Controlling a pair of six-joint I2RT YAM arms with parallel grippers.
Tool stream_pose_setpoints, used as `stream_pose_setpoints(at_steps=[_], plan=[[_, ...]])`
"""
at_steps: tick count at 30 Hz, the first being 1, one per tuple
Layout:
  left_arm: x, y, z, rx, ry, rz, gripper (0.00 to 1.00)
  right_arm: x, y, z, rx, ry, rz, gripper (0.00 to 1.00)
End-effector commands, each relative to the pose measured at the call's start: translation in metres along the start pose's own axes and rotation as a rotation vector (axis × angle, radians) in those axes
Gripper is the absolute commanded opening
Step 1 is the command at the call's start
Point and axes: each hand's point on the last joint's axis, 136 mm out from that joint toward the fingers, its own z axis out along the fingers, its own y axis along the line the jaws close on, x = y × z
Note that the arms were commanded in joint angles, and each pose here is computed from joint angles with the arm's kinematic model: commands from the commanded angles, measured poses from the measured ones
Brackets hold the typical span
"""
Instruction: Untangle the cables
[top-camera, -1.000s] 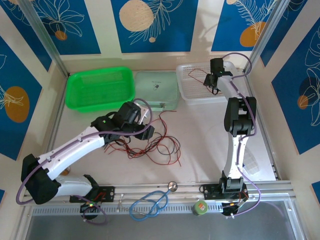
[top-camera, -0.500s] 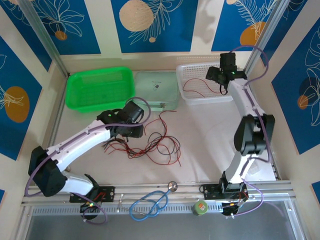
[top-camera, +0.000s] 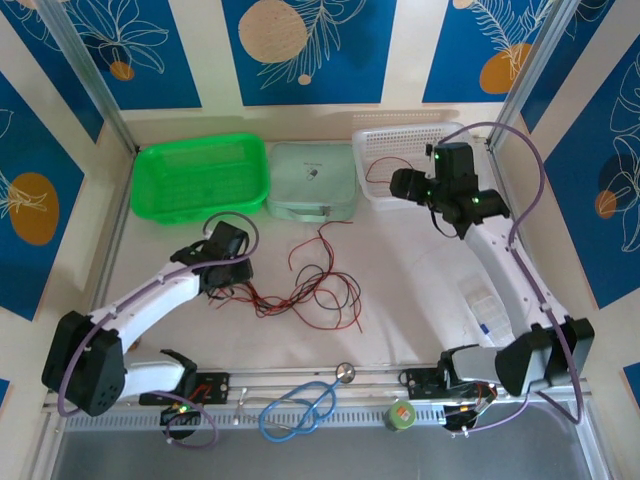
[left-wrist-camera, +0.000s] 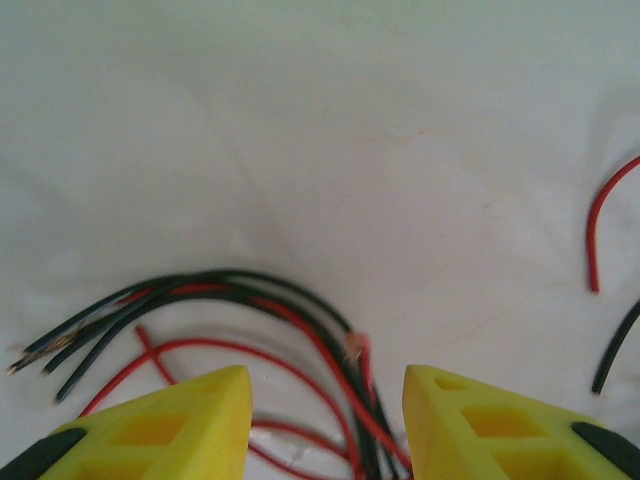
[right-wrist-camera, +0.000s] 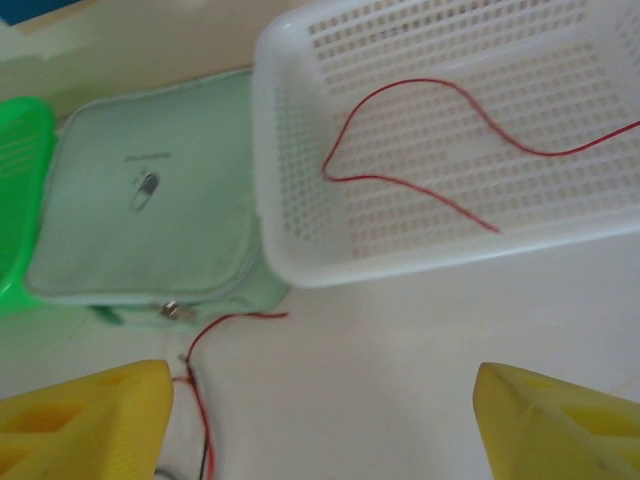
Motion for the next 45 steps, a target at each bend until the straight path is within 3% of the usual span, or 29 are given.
stream_pose_setpoints(at_steps=[1, 6, 12, 27, 34, 40, 45], plan=[[-0.019, -0.012, 0.011, 0.049, -0.066, -0.014, 0.44, 0.016, 0.014, -0.020, -0.071, 0.018, 0.021, 0.78], [-0.016, -0.007, 0.030, 0.022, -0.051, -0.016, 0.43, 0.032, 0.019, -0.037, -0.096, 0.023, 0.029, 0.75], [-0.013, -0.006, 0.043, 0.004, -0.028, -0.003, 0.35, 0.043, 0.023, -0.057, -0.106, 0.023, 0.025, 0.70], [0.002, -0.009, 0.039, 0.039, 0.041, 0.003, 0.15, 0.082, 0.054, -0.082, -0.159, 0.071, -0.039, 0.68], [0.002, -0.004, 0.028, 0.037, 0.029, 0.004, 0.00, 0.089, 0.058, -0.085, -0.163, 0.075, -0.049, 0.66], [-0.008, -0.013, 0.012, 0.075, 0.005, 0.021, 0.00, 0.116, 0.080, -0.080, -0.225, 0.150, -0.056, 0.65], [-0.026, -0.029, -0.018, 0.137, -0.027, 0.043, 0.00, 0.166, 0.130, -0.060, -0.344, 0.325, -0.066, 0.67]])
